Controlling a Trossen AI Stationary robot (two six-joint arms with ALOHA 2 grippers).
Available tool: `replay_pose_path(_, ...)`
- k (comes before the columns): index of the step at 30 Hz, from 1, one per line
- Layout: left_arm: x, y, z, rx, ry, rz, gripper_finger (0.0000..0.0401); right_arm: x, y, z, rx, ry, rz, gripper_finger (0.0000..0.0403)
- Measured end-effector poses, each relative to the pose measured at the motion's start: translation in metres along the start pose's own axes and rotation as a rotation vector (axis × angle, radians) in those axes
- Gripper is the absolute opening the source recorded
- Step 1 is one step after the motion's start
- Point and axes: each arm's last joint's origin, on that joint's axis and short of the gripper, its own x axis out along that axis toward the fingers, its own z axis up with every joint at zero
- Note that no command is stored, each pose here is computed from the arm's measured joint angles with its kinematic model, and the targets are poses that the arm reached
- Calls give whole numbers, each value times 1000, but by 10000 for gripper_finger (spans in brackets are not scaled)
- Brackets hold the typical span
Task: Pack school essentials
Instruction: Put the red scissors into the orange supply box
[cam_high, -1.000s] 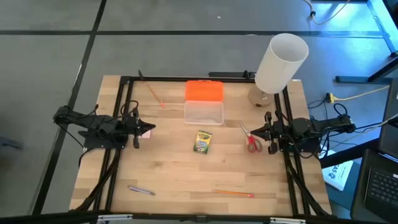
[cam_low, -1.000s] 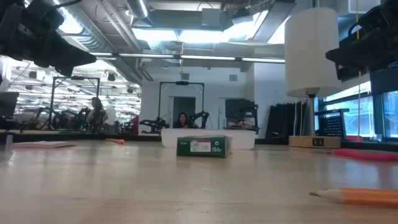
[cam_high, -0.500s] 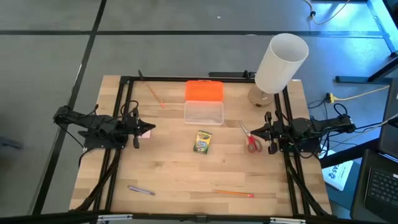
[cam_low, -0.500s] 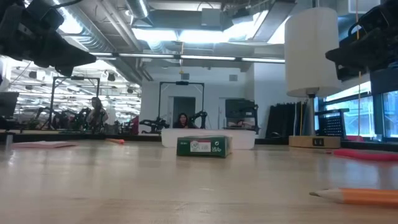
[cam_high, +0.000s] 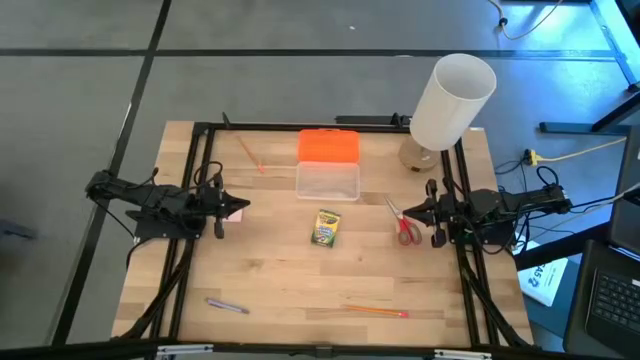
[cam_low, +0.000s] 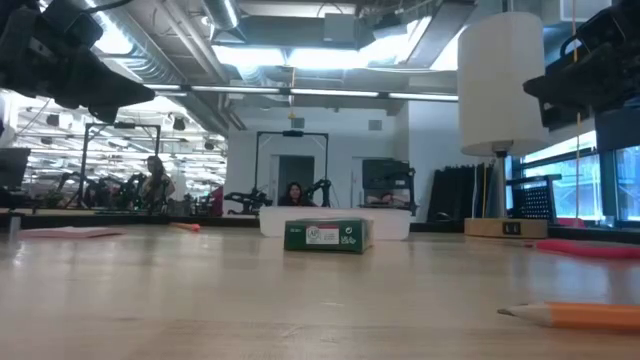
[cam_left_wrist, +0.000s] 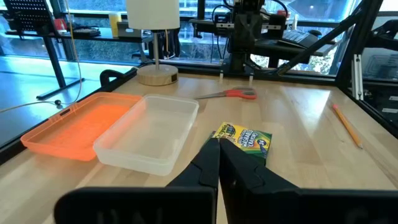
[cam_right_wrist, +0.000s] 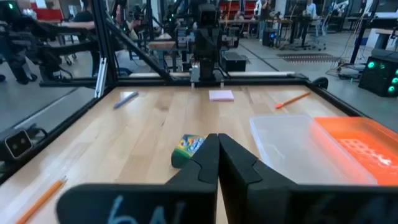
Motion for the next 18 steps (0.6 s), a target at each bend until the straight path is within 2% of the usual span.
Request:
replay_pose_path(11, 0, 0, 0, 0, 0, 0, 0, -1, 1, 14, 36, -141, 28, 6)
replay_pose_path(15, 0, 0, 0, 0, 0, 0, 0, -7, 3, 33, 27, -207, 107, 3)
replay_pose_path(18, 0, 0, 0, 0, 0, 0, 0, -11, 3, 47, -20, -220, 125, 2)
